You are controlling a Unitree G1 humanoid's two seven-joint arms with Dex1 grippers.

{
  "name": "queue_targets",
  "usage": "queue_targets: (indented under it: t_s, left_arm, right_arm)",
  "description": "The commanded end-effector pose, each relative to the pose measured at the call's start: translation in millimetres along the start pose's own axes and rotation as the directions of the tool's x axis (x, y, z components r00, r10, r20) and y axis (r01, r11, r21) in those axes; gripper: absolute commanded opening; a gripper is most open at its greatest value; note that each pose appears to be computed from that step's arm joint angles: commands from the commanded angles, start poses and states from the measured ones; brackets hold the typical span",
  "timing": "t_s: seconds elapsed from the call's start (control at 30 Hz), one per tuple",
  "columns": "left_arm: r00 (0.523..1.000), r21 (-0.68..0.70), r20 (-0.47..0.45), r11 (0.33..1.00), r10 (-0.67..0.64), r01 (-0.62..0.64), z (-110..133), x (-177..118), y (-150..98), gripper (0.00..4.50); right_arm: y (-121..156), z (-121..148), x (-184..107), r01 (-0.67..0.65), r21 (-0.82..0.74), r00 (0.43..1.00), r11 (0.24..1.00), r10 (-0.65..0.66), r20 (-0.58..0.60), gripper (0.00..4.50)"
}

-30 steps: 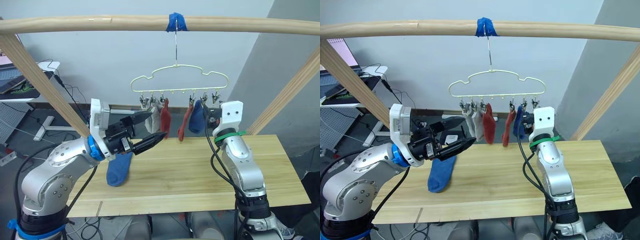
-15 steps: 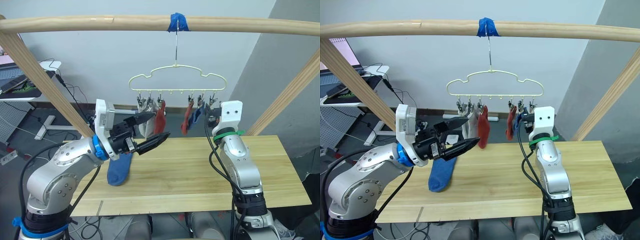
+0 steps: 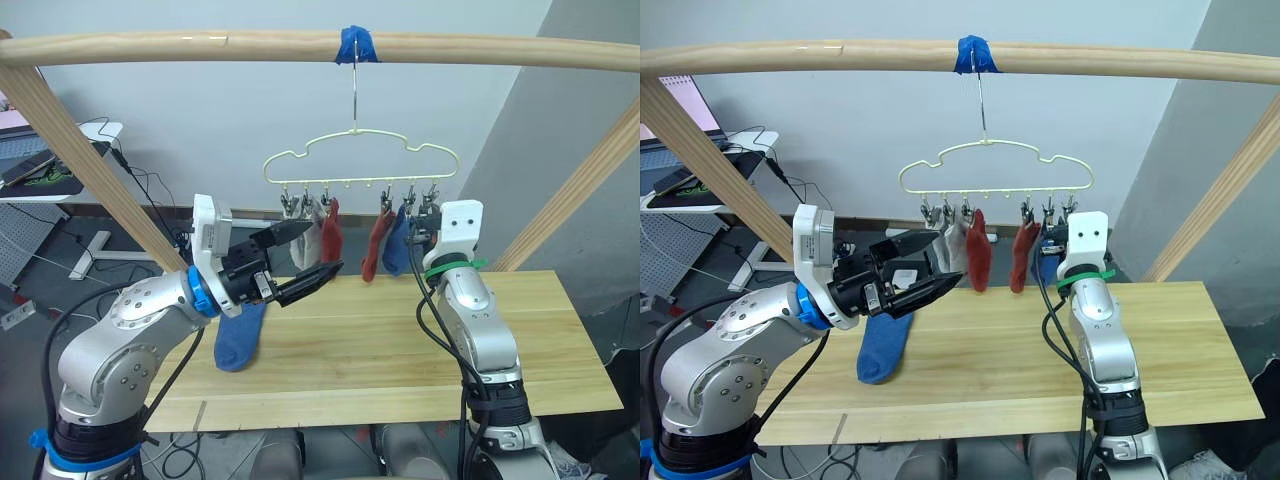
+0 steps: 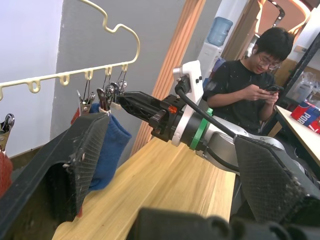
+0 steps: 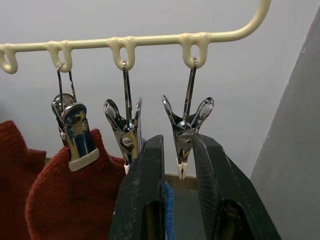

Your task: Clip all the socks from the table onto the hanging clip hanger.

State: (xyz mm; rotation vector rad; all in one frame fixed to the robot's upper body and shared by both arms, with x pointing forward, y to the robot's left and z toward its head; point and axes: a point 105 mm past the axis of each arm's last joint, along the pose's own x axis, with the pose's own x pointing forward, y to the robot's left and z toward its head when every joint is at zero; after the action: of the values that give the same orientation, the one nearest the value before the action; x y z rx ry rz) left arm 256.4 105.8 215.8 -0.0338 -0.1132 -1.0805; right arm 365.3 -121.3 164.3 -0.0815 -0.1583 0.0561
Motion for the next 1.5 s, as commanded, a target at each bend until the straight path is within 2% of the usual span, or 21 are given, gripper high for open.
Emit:
queue_targets:
  t_s: [0.03, 0.93, 1.5]
  left_arm:
    - [1.0, 0.041, 0.027, 0.999, -0.01, 0.009, 8.0, 1.5, -3.2, 4.5]
    - [1.0, 0.049, 0.029, 0.999, -0.005, 0.004, 7.6, 3.7, -1.0, 4.5]
    - [0.999, 0.058, 0.032, 0.998, -0.006, 0.004, 8.1, 5.2, -0.6, 4.5]
  right_arm:
    - [-2.7, 17.3, 2.2, 0.022, -0.004, 0.997, 1.0, -0.022, 0.073, 0.89]
    - [-2.3, 4.3, 10.1, 0.044, 0.021, 0.999, 0.999, -0.044, 0.012, 0.89]
    - [-1.5, 17.0, 13.4, 0.043, 0.017, 0.996, 0.999, -0.044, 0.076, 0.89]
